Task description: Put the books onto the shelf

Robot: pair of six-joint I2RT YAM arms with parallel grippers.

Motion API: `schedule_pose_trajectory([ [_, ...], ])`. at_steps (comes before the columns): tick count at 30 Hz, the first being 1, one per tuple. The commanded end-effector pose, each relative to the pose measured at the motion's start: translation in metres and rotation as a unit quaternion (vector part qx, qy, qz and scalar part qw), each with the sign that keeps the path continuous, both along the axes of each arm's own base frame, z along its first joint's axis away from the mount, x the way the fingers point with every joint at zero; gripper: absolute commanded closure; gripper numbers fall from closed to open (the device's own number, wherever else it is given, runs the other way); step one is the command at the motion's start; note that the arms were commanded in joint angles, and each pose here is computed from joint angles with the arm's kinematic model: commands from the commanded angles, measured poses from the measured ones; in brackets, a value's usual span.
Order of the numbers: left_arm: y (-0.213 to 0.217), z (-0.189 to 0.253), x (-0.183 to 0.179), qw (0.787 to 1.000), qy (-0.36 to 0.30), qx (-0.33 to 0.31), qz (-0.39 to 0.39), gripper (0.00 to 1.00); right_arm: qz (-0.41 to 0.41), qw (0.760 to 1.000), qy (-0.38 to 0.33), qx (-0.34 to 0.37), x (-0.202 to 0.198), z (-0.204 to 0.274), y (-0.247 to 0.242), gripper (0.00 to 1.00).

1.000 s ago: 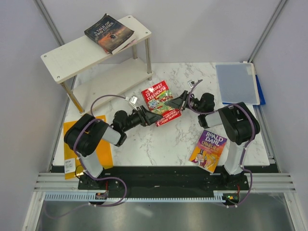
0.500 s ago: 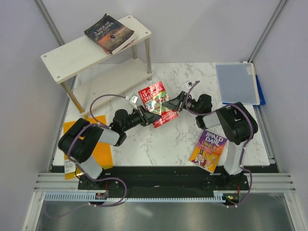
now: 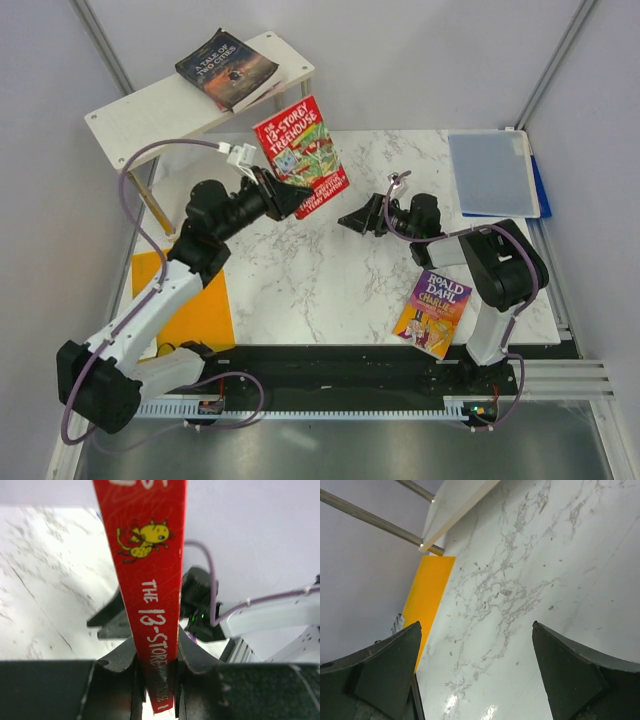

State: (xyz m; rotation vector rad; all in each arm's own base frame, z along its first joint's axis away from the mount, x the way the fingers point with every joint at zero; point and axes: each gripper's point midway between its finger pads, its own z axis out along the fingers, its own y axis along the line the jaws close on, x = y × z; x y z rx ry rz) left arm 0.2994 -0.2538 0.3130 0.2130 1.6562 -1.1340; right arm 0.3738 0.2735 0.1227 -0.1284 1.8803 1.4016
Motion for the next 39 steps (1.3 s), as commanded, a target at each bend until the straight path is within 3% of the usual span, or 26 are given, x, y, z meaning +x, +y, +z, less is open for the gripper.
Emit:
schedule_pose_trajectory([
  [1, 0.032, 0.08, 0.0, 0.997, -0.075, 0.015, 0.026, 0.98, -0.006, 0.999, -0.012, -0.053, -0.006, -0.014, -0.007, 0.02],
  [2, 0.038, 0.113, -0.001, 0.995, -0.099, 0.005, 0.03, 0.98, -0.005, 0.998, -0.007, -0.055, -0.008, -0.018, -0.007, 0.02],
  [4, 0.055, 0.122, 0.012, 0.997, -0.071, 0.011, 0.039, 0.98, -0.001, 0.998, -0.001, -0.057, -0.012, -0.023, -0.005, 0.02],
  [5, 0.063, 0.158, 0.009, 0.994, -0.097, 0.002, 0.041, 0.98, 0.0, 0.998, 0.004, -0.058, -0.013, -0.027, -0.005, 0.02],
  [7, 0.08, 0.158, 0.028, 0.997, -0.054, 0.013, 0.053, 0.98, 0.004, 0.998, 0.008, -0.059, -0.016, -0.031, -0.002, 0.02],
  [8, 0.087, 0.187, 0.027, 0.996, -0.072, 0.007, 0.058, 0.98, 0.006, 0.998, 0.01, -0.06, -0.017, -0.032, -0.001, 0.02],
  [13, 0.136, 0.208, 0.053, 0.996, -0.004, -0.055, 0.072, 0.98, 0.014, 0.998, 0.008, -0.066, -0.02, -0.032, 0.005, 0.02],
  [18, 0.19, 0.204, 0.083, 0.985, 0.075, -0.123, 0.091, 0.98, 0.016, 0.997, 0.01, -0.076, -0.02, -0.034, 0.005, 0.02],
  [27, 0.262, 0.164, 0.107, 0.966, 0.164, -0.16, 0.12, 0.98, 0.022, 0.997, 0.016, -0.074, -0.02, -0.036, 0.008, 0.02],
  [39, 0.277, 0.12, 0.122, 0.956, 0.223, -0.171, 0.089, 0.98, 0.029, 0.997, 0.026, -0.074, -0.021, -0.043, 0.013, 0.02],
])
